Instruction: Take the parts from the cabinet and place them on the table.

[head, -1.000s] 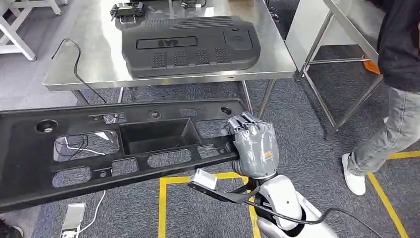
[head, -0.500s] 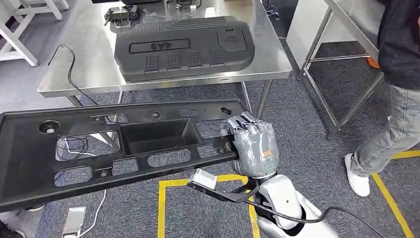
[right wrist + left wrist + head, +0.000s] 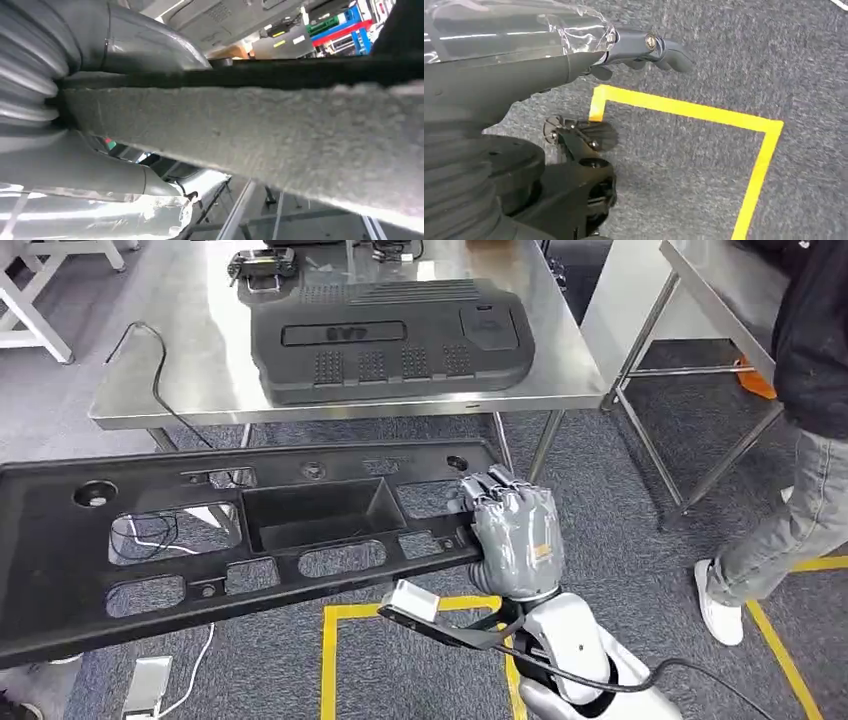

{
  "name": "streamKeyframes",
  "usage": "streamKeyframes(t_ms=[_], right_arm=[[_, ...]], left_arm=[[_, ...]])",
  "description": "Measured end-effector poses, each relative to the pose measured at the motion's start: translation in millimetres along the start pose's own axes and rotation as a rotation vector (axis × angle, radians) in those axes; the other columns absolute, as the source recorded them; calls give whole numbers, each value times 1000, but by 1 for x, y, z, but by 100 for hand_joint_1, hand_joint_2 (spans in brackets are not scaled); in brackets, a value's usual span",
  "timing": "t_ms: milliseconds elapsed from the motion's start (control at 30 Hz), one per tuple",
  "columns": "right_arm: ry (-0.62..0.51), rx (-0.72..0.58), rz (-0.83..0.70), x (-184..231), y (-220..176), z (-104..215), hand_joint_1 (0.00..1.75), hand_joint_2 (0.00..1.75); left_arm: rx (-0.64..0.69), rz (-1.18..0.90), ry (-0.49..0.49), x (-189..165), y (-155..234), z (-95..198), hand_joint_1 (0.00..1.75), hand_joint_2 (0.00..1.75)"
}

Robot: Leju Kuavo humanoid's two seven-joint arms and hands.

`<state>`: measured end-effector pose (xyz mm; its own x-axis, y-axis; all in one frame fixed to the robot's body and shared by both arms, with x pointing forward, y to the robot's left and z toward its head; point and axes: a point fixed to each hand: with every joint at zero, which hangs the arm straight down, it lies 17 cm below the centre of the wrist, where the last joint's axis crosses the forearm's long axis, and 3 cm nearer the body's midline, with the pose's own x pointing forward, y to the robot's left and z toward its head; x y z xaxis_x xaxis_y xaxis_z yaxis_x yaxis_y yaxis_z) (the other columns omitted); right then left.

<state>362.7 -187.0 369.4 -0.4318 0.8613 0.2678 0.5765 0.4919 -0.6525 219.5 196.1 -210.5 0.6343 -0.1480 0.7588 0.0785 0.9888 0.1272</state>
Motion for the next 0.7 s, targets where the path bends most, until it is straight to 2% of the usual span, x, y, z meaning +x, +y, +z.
streamKeyframes(t_ms=[700], right_arm=[[-8,12,5,2,2,0,175,175]], left_arm=[[-4,2,-1,1,-1,-1,0,175]])
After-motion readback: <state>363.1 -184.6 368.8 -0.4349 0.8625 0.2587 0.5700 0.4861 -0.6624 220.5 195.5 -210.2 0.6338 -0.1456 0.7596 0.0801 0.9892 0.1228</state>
